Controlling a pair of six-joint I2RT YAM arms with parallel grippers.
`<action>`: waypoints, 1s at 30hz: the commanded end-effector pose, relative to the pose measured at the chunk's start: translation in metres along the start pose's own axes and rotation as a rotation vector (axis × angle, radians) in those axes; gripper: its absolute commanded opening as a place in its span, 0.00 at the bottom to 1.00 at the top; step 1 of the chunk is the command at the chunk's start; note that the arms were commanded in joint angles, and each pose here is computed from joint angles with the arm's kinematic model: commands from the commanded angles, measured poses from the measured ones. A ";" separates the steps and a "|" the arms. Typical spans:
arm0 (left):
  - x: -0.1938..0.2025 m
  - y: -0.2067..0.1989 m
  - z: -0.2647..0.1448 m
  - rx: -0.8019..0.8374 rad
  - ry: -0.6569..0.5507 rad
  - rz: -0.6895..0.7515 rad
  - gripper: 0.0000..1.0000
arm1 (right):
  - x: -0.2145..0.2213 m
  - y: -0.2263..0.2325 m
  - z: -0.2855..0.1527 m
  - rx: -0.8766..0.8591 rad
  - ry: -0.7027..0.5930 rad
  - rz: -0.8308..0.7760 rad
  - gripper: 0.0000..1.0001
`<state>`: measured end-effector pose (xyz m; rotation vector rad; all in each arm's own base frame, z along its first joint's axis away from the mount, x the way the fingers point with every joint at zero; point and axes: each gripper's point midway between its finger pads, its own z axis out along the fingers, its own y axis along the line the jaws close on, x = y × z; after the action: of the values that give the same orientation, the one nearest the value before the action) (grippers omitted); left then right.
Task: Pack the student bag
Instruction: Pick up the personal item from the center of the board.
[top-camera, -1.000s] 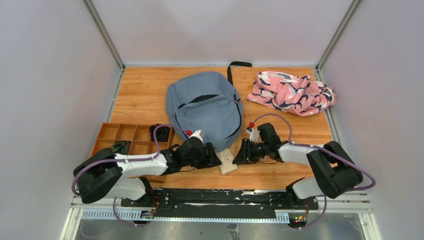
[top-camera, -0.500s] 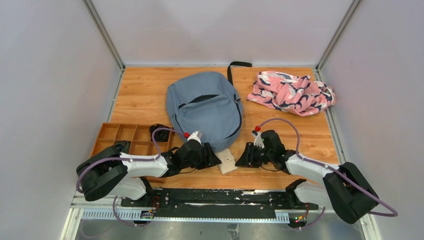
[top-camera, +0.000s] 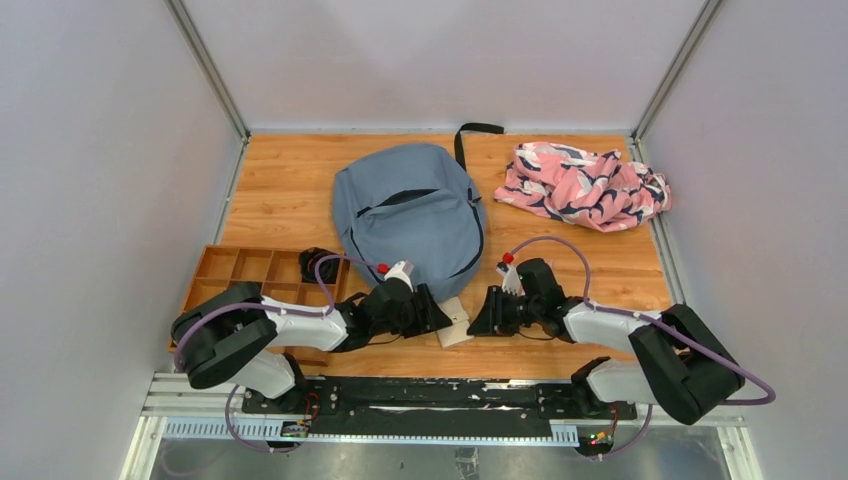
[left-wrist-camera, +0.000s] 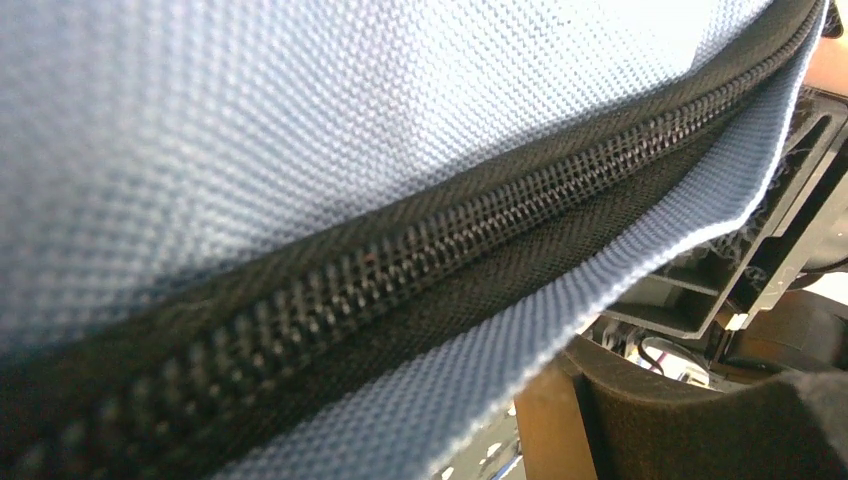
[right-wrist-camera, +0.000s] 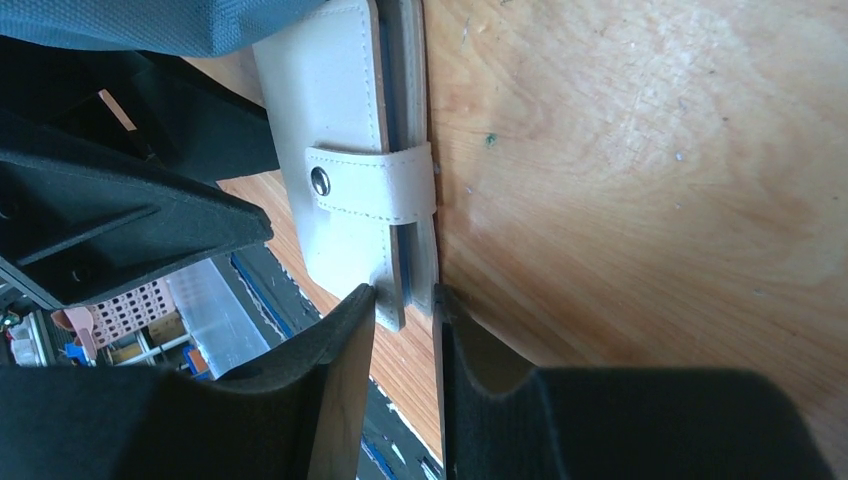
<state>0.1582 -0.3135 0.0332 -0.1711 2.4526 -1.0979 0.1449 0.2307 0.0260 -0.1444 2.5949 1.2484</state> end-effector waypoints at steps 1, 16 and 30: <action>0.012 0.000 0.007 -0.020 0.039 0.044 0.60 | -0.005 0.012 0.001 -0.039 -0.002 -0.057 0.32; 0.024 -0.029 0.015 0.042 0.086 0.115 0.59 | -0.018 0.040 -0.016 -0.080 -0.052 -0.092 0.00; 0.020 -0.053 0.006 0.104 0.067 0.113 0.00 | -0.002 0.029 -0.024 -0.043 0.006 -0.115 0.35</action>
<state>0.1478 -0.3474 0.0462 -0.0288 2.4504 -1.1406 0.1364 0.2247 0.0478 -0.1986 2.5735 1.2312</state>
